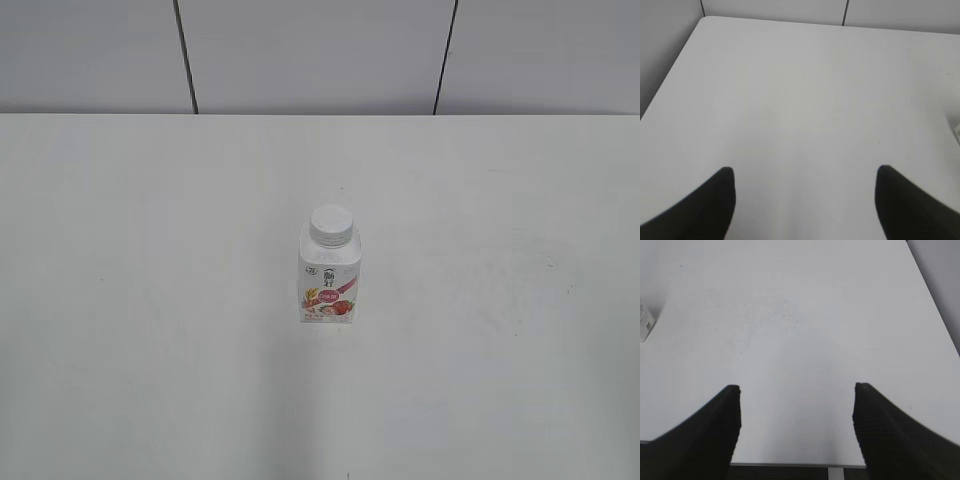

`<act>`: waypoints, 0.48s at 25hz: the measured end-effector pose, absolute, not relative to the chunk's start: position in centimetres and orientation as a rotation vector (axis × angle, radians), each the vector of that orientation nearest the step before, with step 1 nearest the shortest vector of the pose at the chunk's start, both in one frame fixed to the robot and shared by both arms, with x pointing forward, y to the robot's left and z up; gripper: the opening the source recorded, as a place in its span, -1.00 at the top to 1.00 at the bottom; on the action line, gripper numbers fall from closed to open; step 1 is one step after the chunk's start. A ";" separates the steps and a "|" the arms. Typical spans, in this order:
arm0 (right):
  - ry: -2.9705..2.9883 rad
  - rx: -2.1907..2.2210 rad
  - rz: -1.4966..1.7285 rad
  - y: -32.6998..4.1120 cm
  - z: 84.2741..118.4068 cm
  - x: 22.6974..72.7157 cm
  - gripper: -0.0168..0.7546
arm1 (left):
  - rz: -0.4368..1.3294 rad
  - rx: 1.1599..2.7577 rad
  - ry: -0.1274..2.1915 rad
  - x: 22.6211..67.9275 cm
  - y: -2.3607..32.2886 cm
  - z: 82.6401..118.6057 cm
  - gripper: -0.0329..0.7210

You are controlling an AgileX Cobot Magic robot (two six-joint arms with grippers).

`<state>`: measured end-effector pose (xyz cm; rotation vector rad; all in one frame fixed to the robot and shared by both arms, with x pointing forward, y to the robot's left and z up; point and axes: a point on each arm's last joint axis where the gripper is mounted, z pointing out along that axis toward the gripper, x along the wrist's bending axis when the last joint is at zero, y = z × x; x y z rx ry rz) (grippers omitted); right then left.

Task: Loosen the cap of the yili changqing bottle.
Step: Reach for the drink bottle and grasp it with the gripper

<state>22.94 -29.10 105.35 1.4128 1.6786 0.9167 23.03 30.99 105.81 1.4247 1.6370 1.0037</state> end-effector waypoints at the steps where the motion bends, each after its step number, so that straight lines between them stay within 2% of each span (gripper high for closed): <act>1: 1.679 1.413 0.917 -29.1 105.4 22.9 -0.48 | 1.004 1.425 1.637 23.0 31.0 105.8 -0.49; 8: 1.679 1.413 0.917 -29.1 105.4 22.9 -0.48 | 1.001 1.416 1.625 22.9 30.9 106.1 -0.49; 12: 1.679 1.413 0.917 -29.1 105.4 22.9 -0.48 | 1.021 1.422 1.599 23.6 30.9 108.9 -0.49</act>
